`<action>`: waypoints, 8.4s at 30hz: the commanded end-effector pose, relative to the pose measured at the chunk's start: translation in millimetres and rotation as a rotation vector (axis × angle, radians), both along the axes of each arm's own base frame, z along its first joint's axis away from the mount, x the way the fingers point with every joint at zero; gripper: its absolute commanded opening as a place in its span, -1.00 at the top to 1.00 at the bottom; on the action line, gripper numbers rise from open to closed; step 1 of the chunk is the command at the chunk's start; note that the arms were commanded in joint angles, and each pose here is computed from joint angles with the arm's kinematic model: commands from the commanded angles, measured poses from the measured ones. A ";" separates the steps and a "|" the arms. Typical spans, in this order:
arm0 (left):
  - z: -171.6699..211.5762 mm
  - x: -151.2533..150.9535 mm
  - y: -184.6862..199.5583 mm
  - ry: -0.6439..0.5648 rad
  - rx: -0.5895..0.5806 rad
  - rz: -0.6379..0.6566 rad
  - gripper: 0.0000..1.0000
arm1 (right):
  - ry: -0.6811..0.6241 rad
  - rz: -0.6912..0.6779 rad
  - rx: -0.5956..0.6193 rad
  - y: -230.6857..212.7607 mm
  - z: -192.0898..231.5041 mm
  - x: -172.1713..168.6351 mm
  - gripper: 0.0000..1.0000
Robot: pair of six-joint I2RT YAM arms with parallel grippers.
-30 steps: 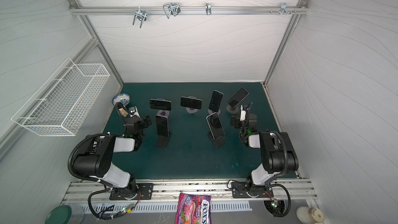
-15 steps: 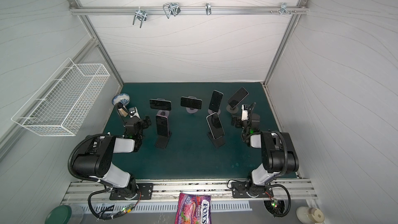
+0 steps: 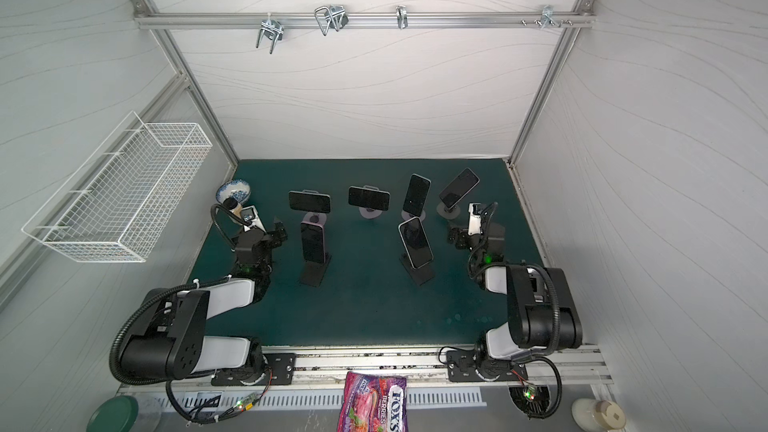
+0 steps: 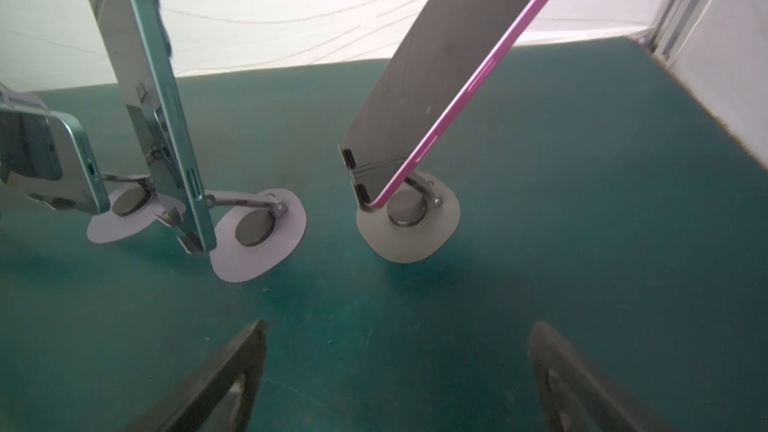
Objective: Remove the phone from the phone stand
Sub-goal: 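Raise both arms and reach forward toward the phones on black stands, then lower the right gripper over the white-framed phone while the left gripper hovers nearby, then close the right gripper on the top edge of the white-framed phone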
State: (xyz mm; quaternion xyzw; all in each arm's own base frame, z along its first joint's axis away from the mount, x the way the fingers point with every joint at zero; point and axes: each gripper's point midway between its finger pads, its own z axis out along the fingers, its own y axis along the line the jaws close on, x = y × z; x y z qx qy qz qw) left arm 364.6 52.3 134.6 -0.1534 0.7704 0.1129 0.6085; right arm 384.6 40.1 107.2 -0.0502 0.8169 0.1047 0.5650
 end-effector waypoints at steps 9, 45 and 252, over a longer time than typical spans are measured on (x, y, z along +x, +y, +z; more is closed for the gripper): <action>56.3 -20.1 1.7 -0.103 -0.071 0.028 -0.93 | 0.041 -0.124 -0.006 -20.8 41.0 -25.5 -0.99; 155.1 -100.3 -135.3 0.109 -0.284 -0.723 -0.78 | 0.260 0.207 0.322 56.0 125.7 -93.8 -0.98; 95.4 -140.4 -379.4 0.284 0.066 -1.655 -0.98 | 0.433 0.521 -0.234 173.5 45.1 -81.8 -0.69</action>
